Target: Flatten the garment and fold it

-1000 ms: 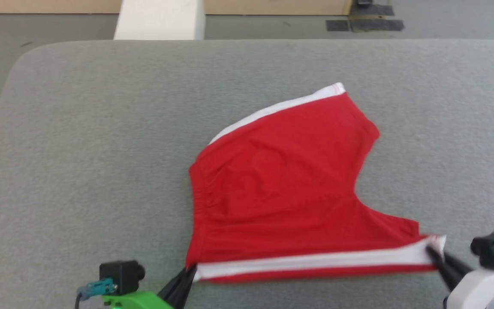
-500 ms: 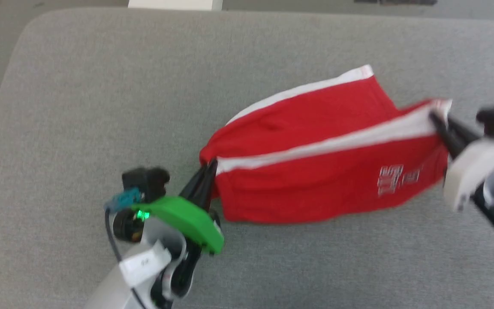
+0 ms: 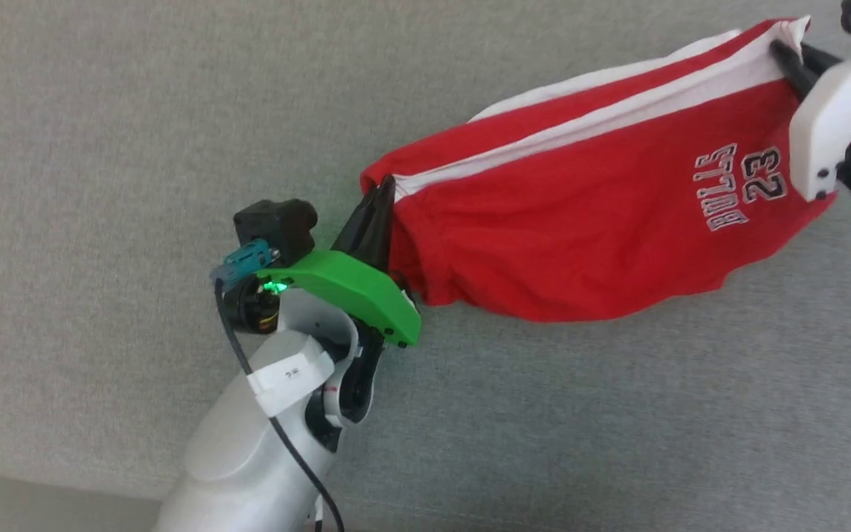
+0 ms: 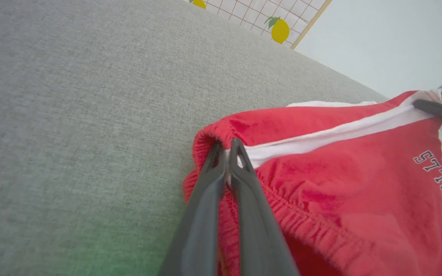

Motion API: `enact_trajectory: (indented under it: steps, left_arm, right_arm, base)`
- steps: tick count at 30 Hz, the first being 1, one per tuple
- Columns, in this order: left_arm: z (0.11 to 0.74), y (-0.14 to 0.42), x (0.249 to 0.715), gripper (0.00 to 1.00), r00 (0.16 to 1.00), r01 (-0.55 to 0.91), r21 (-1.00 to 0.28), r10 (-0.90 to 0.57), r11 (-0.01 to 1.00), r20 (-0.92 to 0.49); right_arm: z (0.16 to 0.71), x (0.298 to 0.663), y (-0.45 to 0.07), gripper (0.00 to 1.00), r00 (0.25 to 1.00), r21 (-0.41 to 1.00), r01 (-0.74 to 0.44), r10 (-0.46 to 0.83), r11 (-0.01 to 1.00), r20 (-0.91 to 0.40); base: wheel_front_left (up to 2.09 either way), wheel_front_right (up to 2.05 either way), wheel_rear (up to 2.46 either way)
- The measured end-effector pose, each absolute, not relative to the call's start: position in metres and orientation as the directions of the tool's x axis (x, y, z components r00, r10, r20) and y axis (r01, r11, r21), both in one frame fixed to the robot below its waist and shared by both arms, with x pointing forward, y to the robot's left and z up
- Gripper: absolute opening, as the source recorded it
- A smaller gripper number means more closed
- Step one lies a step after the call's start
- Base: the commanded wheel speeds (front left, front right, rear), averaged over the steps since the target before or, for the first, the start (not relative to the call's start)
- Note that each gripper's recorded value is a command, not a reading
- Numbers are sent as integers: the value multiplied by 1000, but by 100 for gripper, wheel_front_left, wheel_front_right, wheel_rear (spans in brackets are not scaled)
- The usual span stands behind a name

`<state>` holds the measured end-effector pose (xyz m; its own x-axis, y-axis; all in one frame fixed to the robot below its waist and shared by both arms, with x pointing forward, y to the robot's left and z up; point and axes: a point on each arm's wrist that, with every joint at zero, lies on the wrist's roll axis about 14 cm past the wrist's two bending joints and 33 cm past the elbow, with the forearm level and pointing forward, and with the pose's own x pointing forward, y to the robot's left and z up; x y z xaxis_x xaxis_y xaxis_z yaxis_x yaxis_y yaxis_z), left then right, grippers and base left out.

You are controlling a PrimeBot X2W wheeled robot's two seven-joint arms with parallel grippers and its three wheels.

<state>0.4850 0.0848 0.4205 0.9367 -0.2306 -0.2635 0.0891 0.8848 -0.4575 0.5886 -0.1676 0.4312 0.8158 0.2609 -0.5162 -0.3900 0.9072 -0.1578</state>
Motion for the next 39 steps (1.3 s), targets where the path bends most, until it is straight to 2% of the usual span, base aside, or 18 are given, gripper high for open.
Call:
enact_trajectory:
  steps: [9,10,11,12,14,19,26,33,39]
  left_arm:
    - [395,94,489,2,933,39,-455,-195,890,-302]
    - [394,94,489,38,933,38,-458,-195,888,-302]
    - [395,94,488,99,933,39,-460,-197,887,-300]
    - [396,94,488,100,934,40,-460,-197,887,-299]
    - [400,94,487,100,936,44,-459,-197,887,-291]
    - [411,104,473,100,949,43,-446,-175,894,-260]
    - [443,105,443,100,967,114,-414,-197,903,-163]
    - [462,79,411,100,946,263,-306,-307,915,-103]
    - [449,58,402,100,917,329,-263,-373,907,-139]
  right_arm:
    - [371,606,-147,0,681,-82,-448,280,890,-677]
    - [370,608,-145,40,674,-72,-448,284,891,-682]
    - [370,610,-143,96,669,-61,-450,290,891,-684]
    - [371,610,-142,100,668,-49,-445,295,894,-683]
    - [374,610,-141,100,669,-31,-441,305,897,-678]
    - [391,603,-144,100,734,-8,-417,331,909,-593]
    - [448,581,-159,100,879,26,-353,341,935,-334]
    - [492,528,-177,100,960,66,-269,274,961,-66]
    - [488,476,-183,100,982,122,-183,187,975,-20]
  base:
    - [0,0,0]
    - [0,0,0]
    - [0,0,0]
    - [0,0,0]
    - [0,0,0]
    - [0,0,0]
    - [0,0,0]
    - [0,0,0]
    - [0,0,0]
